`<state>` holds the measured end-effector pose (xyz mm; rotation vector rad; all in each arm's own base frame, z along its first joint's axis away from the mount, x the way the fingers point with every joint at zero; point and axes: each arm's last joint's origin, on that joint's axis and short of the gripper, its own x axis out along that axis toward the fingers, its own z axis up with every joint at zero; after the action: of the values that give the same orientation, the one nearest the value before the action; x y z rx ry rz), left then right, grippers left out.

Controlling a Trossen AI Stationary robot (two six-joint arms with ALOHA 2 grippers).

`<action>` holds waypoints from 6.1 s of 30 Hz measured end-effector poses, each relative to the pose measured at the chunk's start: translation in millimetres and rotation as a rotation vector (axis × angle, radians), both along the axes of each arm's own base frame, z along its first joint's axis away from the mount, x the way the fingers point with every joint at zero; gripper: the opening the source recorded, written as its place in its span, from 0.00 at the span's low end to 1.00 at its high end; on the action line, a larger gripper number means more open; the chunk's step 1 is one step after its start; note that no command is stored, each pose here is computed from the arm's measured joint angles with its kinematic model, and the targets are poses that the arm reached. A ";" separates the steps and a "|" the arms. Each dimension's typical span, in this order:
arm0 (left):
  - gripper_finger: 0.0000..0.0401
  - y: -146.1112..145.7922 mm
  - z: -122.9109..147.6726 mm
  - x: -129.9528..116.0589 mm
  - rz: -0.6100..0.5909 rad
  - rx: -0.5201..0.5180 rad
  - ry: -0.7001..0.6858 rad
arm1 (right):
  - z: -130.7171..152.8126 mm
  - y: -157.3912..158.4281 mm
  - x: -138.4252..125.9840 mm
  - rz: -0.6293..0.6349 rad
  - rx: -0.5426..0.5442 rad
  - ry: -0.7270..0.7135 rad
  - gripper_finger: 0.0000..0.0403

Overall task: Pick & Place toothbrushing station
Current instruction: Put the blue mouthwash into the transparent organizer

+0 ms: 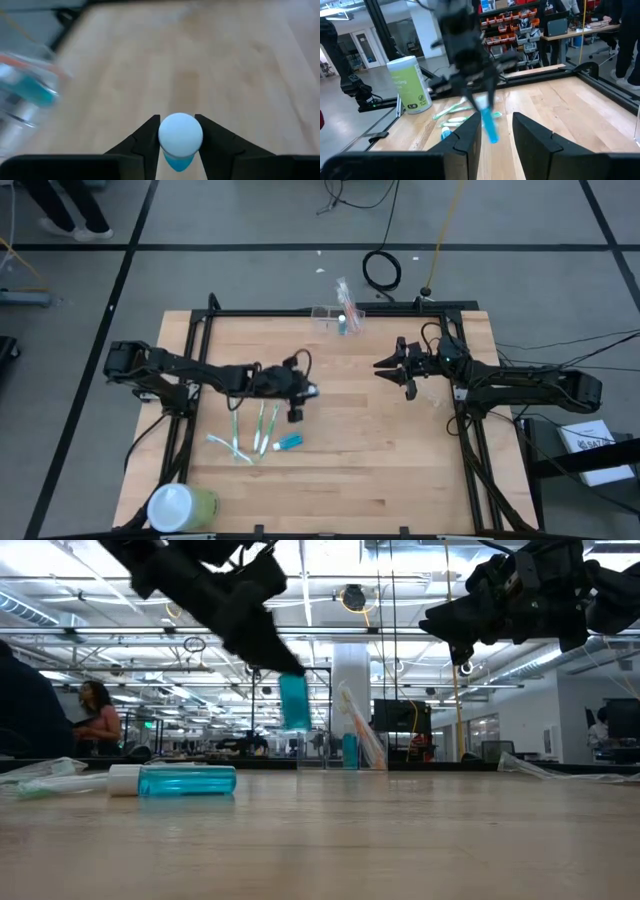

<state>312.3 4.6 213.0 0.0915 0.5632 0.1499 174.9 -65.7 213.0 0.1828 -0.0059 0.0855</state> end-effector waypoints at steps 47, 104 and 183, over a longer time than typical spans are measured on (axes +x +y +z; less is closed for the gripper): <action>0.25 244.4 23.5 72.7 0.476 -0.058 -0.066 | 12.3 0.5 -1.0 0.003 -0.050 -0.120 0.26; 0.45 235.9 -26.4 86.7 0.485 -0.186 0.054 | 11.9 0.4 -0.9 0.003 -0.048 -0.116 0.26; 0.68 -116.5 -66.7 -37.2 0.174 -0.422 0.648 | 13.9 0.6 -1.2 0.005 -0.031 -0.134 0.26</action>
<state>275.2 -111.8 146.3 -0.3337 1.2387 0.1677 173.6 -65.1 226.9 0.1460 -0.1376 0.1028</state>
